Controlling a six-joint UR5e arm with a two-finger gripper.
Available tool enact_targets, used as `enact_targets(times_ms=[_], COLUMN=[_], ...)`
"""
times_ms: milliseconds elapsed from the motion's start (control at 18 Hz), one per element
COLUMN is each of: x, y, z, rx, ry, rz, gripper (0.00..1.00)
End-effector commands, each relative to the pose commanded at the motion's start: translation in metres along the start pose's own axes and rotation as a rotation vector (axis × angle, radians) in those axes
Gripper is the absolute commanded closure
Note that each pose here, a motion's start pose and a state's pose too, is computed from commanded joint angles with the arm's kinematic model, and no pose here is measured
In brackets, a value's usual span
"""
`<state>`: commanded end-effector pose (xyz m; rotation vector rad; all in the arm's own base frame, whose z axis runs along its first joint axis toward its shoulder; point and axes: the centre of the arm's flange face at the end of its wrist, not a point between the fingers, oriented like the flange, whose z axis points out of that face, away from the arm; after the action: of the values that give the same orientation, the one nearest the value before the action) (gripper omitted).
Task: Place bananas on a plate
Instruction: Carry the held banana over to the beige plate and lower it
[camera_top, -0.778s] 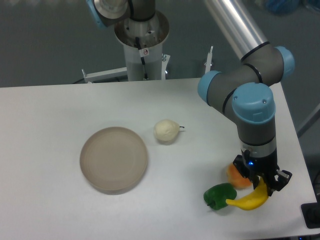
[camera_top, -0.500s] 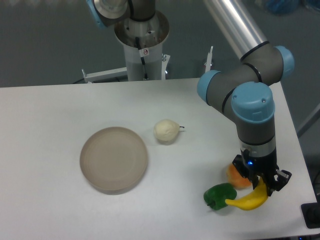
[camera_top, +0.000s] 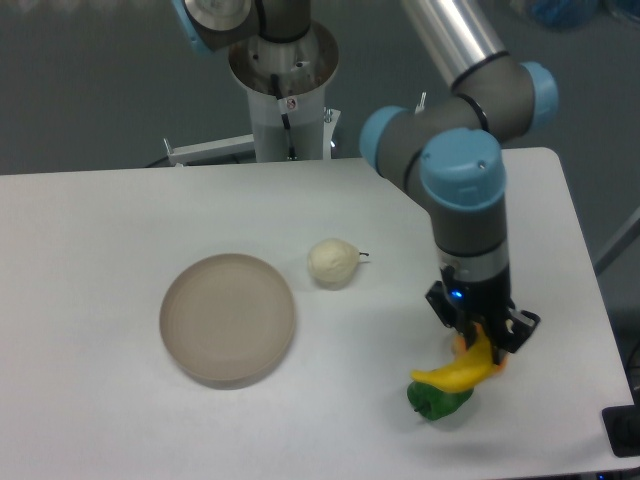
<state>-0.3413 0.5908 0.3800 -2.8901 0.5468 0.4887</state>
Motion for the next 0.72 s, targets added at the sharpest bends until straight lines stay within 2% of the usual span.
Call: enact_targets(times_ms=[167,333,611,722], x=[0.031,0.075,0.15,0.177], y=[-0.005,-0.024,-0.075,-0.083], z=[-0.005,-0.012,-0.011,0.008], rx=[-0.015,-0.003,0.018,-0.017], ry=[0.045,0.077,0.156,0.193], rz=[-0.074,-0.148,-0.375,-0.428], gripper=[0.75,0.75,0.75,0.75])
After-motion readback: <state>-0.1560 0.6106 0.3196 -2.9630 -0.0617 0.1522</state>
